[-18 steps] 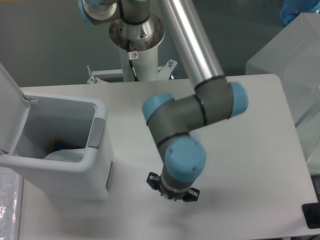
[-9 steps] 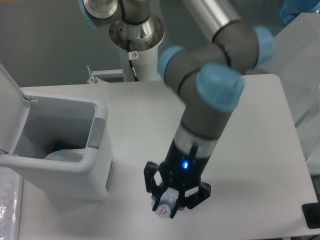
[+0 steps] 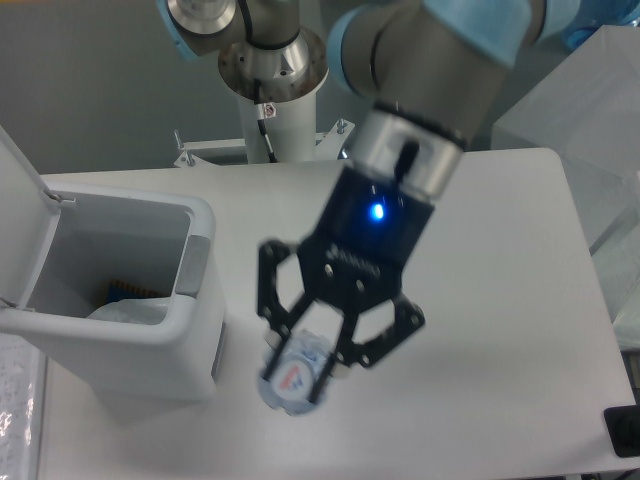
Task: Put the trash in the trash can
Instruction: 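Carry the bottle over the trash can opening, then open the gripper to release the bottle into the trash can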
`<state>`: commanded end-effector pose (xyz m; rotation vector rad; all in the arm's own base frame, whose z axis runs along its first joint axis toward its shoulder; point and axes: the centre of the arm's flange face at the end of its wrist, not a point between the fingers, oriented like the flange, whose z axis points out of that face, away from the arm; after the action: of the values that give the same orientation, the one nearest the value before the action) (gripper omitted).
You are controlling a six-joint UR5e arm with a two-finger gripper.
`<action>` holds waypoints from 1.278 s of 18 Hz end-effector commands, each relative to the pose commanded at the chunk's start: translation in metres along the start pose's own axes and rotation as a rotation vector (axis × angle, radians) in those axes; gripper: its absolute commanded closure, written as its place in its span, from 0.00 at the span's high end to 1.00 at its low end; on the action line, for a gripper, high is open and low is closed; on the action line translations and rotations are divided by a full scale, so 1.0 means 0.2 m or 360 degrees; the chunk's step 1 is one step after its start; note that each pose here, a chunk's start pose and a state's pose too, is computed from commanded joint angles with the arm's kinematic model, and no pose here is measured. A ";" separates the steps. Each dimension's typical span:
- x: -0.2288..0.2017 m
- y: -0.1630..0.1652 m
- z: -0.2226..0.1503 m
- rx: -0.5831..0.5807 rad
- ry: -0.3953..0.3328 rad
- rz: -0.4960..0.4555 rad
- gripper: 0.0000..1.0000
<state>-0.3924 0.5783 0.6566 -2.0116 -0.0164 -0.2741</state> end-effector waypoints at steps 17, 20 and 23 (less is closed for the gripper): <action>0.59 0.15 0.02 0.0111 0.0422 0.0041 0.07; 0.64 0.24 0.03 0.0093 0.0437 0.0052 0.08; 0.65 0.34 0.09 0.0067 0.0467 0.0070 0.09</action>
<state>-0.2535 0.5494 0.6141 -1.9108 0.2052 -0.5333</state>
